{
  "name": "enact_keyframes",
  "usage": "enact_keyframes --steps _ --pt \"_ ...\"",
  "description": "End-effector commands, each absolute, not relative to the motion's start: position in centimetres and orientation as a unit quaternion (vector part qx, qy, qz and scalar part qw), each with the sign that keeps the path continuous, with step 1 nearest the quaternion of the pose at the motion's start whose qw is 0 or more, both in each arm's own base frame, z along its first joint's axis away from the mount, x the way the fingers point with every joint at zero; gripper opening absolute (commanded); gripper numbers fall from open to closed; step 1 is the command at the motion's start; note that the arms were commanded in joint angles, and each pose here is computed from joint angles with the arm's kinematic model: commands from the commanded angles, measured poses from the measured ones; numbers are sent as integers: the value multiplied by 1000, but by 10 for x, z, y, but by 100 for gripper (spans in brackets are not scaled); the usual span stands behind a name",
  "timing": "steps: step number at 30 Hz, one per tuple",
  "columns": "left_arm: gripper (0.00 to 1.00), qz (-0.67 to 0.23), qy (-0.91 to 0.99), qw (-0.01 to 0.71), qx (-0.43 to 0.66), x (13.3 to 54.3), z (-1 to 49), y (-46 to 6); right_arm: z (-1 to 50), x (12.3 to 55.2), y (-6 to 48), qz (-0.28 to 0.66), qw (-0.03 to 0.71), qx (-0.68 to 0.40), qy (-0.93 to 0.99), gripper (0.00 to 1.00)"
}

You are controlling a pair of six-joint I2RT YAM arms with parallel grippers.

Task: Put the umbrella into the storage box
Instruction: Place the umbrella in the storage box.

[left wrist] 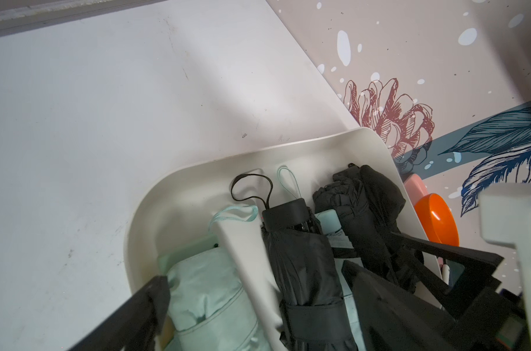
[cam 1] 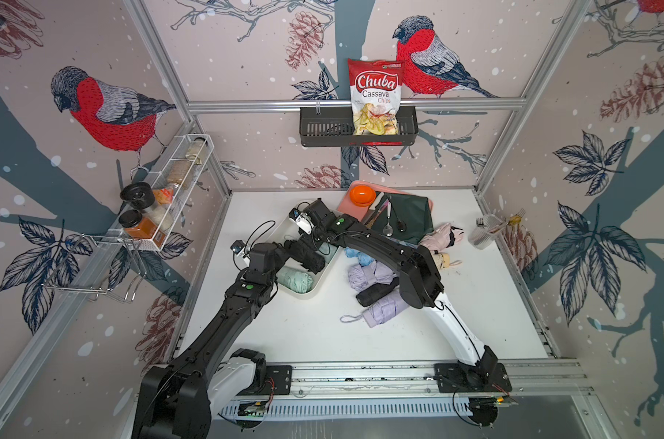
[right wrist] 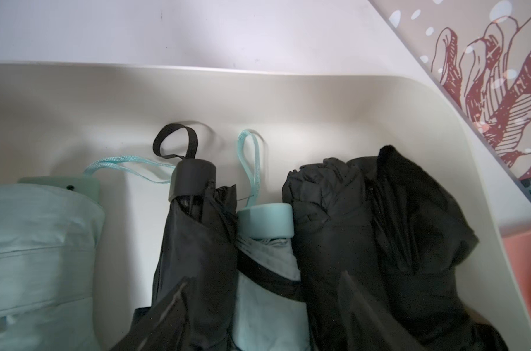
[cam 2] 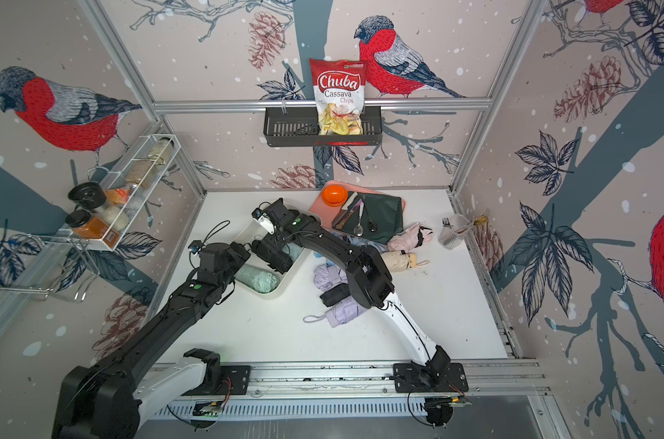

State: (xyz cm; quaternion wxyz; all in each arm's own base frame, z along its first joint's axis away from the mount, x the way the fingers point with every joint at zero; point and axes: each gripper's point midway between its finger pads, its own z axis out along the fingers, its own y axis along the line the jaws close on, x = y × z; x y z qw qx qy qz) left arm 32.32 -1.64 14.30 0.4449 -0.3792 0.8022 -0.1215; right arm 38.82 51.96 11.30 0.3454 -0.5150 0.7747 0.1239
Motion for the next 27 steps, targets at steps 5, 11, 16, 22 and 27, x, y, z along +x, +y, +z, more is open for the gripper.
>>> enact_keyframes --steps 5,11,16,22,27 --pt "98 -127 792 463 -377 329 154 -16 136 388 517 125 362 -494 780 77" --pt "98 -127 795 464 -371 330 156 -17 178 411 480 86 401 -354 840 79" --pt "98 -130 798 467 -358 332 158 -20 187 405 425 96 380 -225 892 79" --pt "98 -130 805 471 -337 332 161 -23 179 370 353 132 361 -107 917 80" --pt "98 -130 805 480 -324 331 167 -23 153 326 303 153 322 -26 934 80"
